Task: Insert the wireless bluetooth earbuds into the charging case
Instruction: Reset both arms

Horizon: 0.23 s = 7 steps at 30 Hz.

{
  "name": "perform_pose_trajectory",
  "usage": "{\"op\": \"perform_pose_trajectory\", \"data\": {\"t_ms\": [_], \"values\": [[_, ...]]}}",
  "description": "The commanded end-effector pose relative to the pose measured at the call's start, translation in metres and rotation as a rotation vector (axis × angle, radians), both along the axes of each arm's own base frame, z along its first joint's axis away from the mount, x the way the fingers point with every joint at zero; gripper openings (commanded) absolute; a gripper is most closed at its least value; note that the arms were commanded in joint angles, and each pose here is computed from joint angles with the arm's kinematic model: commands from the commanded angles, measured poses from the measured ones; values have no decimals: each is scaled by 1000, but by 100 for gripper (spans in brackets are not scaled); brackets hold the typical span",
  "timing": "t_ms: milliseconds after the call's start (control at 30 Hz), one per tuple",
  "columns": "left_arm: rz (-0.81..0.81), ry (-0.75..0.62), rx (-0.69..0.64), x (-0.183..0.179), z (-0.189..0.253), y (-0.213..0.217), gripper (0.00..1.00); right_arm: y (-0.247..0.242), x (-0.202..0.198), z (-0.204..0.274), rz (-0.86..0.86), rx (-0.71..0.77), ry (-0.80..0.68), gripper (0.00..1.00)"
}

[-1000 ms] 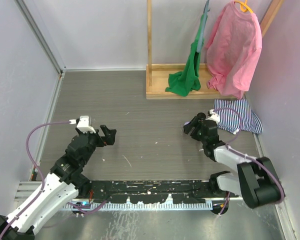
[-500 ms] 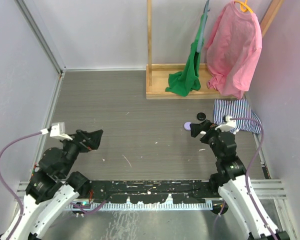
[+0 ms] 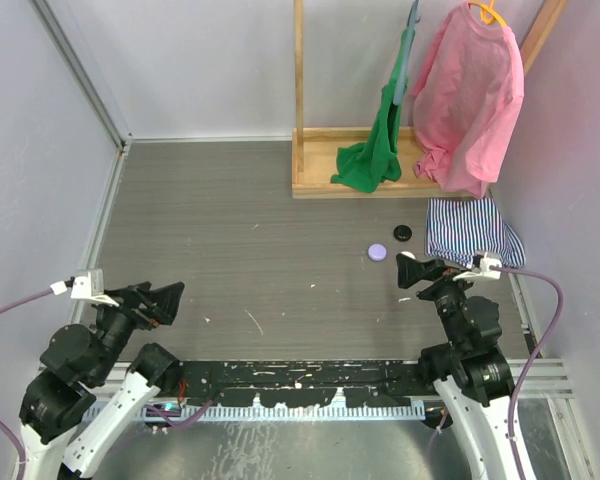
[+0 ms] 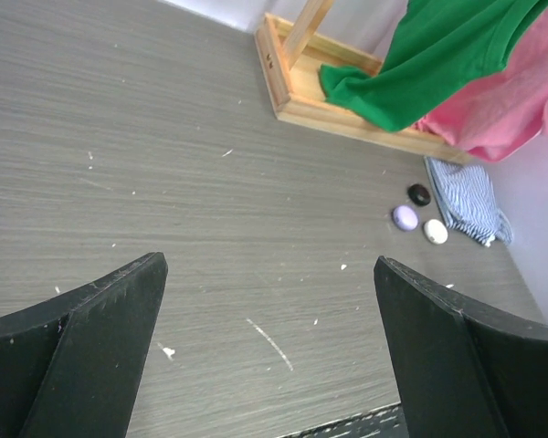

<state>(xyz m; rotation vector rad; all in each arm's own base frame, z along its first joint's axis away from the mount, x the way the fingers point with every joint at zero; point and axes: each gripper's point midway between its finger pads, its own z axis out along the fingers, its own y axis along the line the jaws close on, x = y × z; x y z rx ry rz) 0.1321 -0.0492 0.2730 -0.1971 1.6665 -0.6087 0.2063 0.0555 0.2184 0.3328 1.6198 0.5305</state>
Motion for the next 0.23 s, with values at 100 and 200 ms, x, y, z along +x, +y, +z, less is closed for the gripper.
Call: {"op": "perform_pose_trajectory", "data": {"t_ms": [100,200], "values": [[-3,23,88,0,-14,3,98,-2,-8,19,5,-8,-62,100],[-5,22,98,0,-16,3,98,-4,-8,20,-4,-7,-70,100]]}}
